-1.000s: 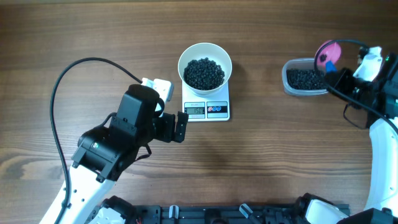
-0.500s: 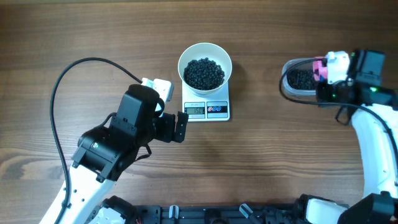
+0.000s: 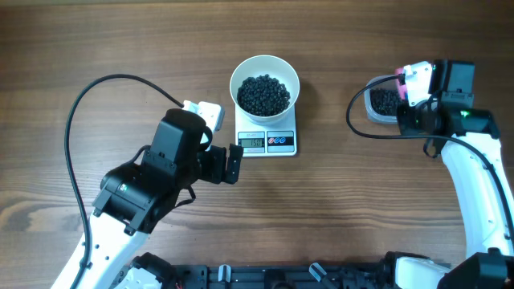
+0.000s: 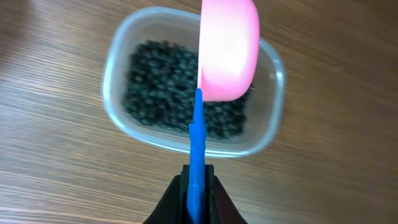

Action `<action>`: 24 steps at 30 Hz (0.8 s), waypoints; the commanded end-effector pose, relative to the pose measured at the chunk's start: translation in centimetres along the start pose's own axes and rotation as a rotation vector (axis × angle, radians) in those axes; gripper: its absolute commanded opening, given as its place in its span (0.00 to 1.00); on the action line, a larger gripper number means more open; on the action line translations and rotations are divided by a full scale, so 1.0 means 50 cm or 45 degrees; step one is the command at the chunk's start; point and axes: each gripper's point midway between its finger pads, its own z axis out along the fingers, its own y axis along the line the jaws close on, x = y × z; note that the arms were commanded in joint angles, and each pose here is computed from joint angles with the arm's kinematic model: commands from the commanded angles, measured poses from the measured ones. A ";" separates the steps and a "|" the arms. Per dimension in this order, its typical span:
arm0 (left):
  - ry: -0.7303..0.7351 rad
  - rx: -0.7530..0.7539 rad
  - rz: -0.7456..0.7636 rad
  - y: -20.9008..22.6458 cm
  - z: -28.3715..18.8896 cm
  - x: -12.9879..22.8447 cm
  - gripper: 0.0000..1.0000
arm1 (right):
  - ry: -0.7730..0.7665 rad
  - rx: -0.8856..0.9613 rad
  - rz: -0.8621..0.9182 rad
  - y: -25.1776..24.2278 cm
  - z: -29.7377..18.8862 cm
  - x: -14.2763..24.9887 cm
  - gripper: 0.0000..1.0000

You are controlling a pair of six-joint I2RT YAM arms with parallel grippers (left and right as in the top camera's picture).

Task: Scoop item into bowl and weigh 150g on scale
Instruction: 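Return the pink scoop to the tub and lower it onto the beans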

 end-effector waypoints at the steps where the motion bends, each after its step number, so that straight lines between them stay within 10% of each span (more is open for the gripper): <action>1: -0.003 0.009 0.023 -0.004 -0.001 0.000 1.00 | 0.049 -0.144 0.247 0.036 0.030 0.038 0.04; 15: -0.002 0.009 0.023 -0.004 -0.001 0.000 1.00 | 0.075 -0.345 0.801 0.031 0.056 0.073 0.05; 17: -0.002 0.009 0.023 -0.004 -0.001 0.000 1.00 | 0.089 -0.341 0.844 0.028 0.059 0.080 0.38; 24: -0.002 0.009 0.023 -0.004 -0.001 0.000 1.00 | 0.075 -0.205 0.863 -0.008 0.056 0.084 1.00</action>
